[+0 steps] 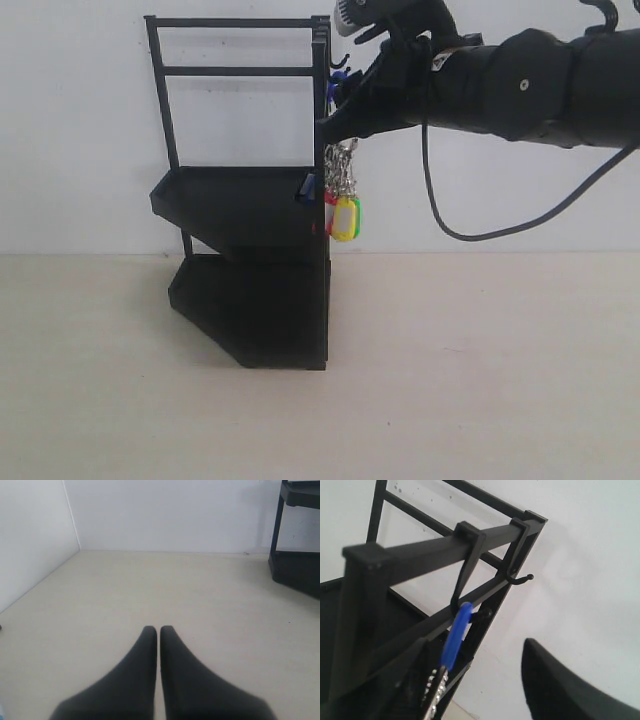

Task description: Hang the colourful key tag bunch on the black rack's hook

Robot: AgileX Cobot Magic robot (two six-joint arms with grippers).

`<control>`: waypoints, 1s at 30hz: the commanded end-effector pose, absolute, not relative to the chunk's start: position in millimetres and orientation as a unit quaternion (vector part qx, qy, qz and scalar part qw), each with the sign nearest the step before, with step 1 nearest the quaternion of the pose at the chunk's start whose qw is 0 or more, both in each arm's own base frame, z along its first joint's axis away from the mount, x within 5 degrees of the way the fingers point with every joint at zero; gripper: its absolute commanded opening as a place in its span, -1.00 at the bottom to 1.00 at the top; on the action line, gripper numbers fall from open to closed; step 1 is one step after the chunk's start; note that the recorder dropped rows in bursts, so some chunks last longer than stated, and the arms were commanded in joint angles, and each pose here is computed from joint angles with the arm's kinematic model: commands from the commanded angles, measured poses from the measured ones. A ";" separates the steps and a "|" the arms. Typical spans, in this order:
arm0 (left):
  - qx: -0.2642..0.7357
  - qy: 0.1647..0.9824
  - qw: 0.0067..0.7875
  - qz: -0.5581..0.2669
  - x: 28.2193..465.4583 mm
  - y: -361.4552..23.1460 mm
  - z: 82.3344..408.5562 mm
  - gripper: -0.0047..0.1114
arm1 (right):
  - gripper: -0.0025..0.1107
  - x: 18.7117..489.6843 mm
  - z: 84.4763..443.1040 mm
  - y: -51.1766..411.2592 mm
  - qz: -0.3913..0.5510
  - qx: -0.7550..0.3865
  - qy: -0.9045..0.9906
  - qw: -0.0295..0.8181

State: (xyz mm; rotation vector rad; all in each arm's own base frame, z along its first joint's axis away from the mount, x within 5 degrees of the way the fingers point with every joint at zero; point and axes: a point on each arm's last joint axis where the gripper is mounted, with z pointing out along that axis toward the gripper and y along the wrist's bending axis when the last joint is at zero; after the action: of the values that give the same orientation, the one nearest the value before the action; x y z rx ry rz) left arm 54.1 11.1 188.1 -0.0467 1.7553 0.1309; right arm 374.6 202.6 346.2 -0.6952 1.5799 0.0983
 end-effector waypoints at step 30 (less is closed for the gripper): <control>-0.020 0.766 0.640 0.054 54.5 10.7 189.3 -0.84 | -0.22 282.6 380.9 157.6 0.085 -0.306 0.725 0.611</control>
State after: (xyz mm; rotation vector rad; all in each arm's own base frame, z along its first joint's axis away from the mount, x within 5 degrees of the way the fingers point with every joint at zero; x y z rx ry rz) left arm 54.1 11.1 188.1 -0.0467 1.7553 0.1309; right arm 299.1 166.9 376.4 -0.7146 1.6752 0.1874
